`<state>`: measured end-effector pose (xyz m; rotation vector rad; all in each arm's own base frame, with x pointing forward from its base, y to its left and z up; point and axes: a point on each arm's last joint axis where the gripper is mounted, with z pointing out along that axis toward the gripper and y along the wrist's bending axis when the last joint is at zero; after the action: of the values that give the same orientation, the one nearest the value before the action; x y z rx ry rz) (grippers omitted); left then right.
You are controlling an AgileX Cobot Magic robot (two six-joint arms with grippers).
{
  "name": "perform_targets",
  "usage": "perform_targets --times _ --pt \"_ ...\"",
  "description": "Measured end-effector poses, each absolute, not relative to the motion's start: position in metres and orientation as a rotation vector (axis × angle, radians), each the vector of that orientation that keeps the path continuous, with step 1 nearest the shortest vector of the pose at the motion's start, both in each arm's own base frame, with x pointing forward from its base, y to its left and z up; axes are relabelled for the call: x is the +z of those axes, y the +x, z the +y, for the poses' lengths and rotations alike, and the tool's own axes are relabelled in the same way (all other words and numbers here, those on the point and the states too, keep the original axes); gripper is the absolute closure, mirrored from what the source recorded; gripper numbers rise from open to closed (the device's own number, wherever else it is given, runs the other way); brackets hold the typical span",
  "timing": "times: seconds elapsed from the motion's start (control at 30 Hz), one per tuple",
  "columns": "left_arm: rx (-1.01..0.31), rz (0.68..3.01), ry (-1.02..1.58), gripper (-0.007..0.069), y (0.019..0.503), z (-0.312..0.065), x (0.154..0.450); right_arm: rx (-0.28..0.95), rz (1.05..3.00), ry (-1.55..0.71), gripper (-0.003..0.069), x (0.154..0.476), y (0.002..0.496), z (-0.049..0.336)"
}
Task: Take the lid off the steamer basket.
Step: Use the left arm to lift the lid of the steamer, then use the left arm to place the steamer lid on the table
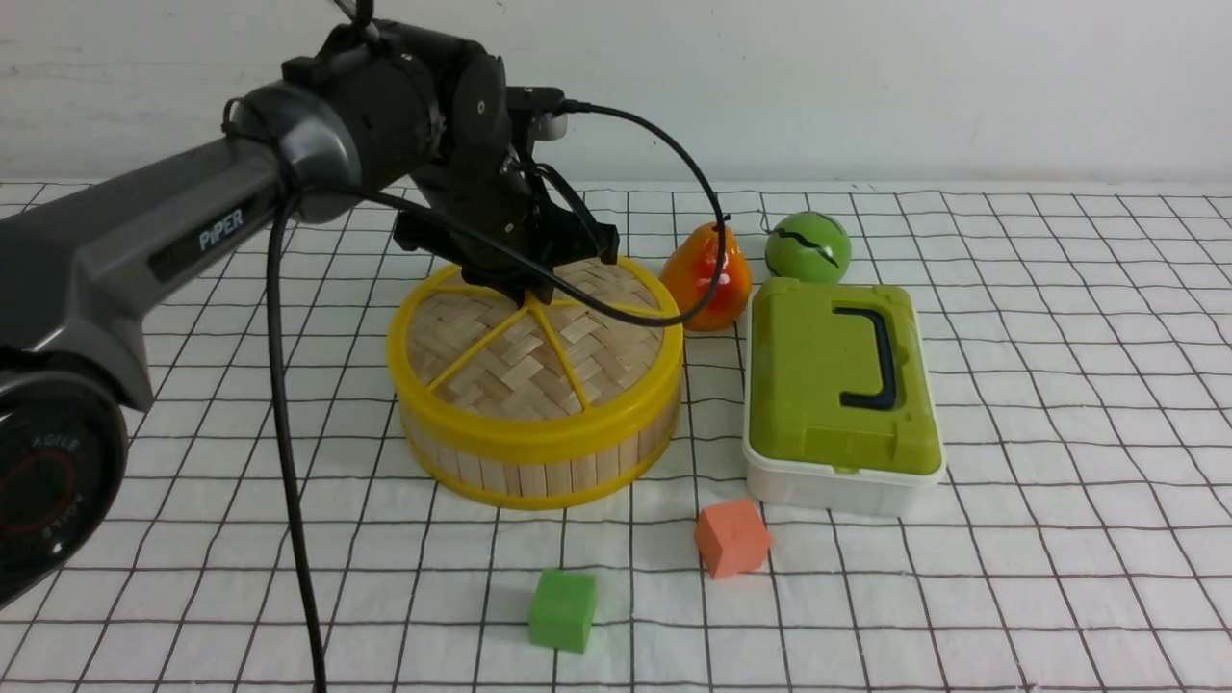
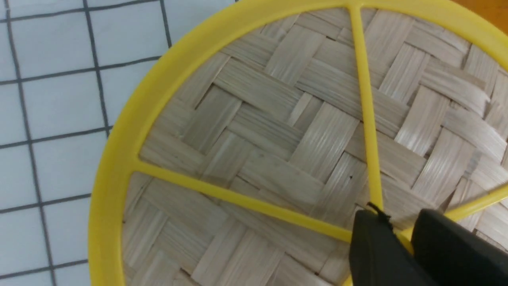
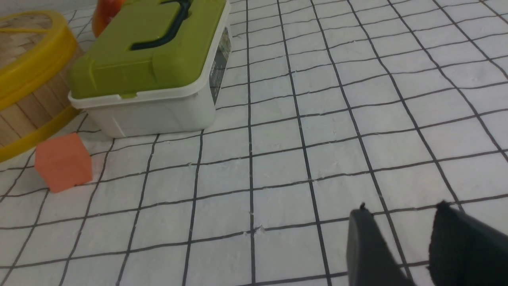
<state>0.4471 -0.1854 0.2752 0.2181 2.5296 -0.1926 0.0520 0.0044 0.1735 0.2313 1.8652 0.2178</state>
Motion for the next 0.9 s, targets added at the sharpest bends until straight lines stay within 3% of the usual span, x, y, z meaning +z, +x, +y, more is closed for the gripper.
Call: perform_targets --times 0.07,0.1,0.13,0.17,0.2,0.23,0.3,0.4,0.53,0.6,0.8,0.9 --pt "-0.184 2.525 0.231 0.0523 0.442 -0.183 0.286 0.218 1.865 0.231 0.0419 0.173 0.052 0.004" --pt "-0.169 2.484 0.248 0.0523 0.432 -0.177 0.312 0.218 1.865 0.231 0.0419 0.173 0.052 0.004" --pt "-0.164 2.483 0.251 0.0523 0.432 -0.176 0.312 0.218 1.865 0.231 0.0419 0.173 0.052 0.004" --pt "-0.138 2.413 0.248 0.0523 0.421 -0.165 0.344 0.218 1.865 0.231 0.0419 0.173 0.052 0.004" --pt "-0.134 2.402 0.248 0.0523 0.42 -0.164 0.348 0.218 1.865 0.231 0.0419 0.173 0.052 0.004" --pt "-0.109 2.338 0.227 0.0523 0.41 -0.15 0.375 0.218 1.865 0.231 0.0419 0.173 0.052 0.004" --pt "-0.073 2.276 0.18 0.0523 0.4 -0.127 0.403 0.218 1.865 0.231 0.0419 0.173 0.052 0.004" --pt "-0.035 2.258 0.101 0.0523 0.396 -0.099 0.416 0.218 1.865 0.231 0.0419 0.173 0.052 0.004" --pt "0.027 2.319 -0.064 0.0523 0.407 -0.054 0.392 0.218 1.865 0.231 0.0419 0.173 0.052 0.004" --pt "0.057 2.377 -0.153 0.0523 0.42 -0.032 0.354 0.218 1.865 0.231 0.0419 0.173 0.052 0.004" --pt "0.095 2.525 -0.218 0.0523 0.448 -0.017 0.267 0.218 1.865 0.231 0.0419 0.173 0.052 0.004" --pt "0.095 2.564 -0.224 0.0523 0.456 -0.018 0.243 0.218 1.865 0.231 0.0419 0.173 0.052 0.004"
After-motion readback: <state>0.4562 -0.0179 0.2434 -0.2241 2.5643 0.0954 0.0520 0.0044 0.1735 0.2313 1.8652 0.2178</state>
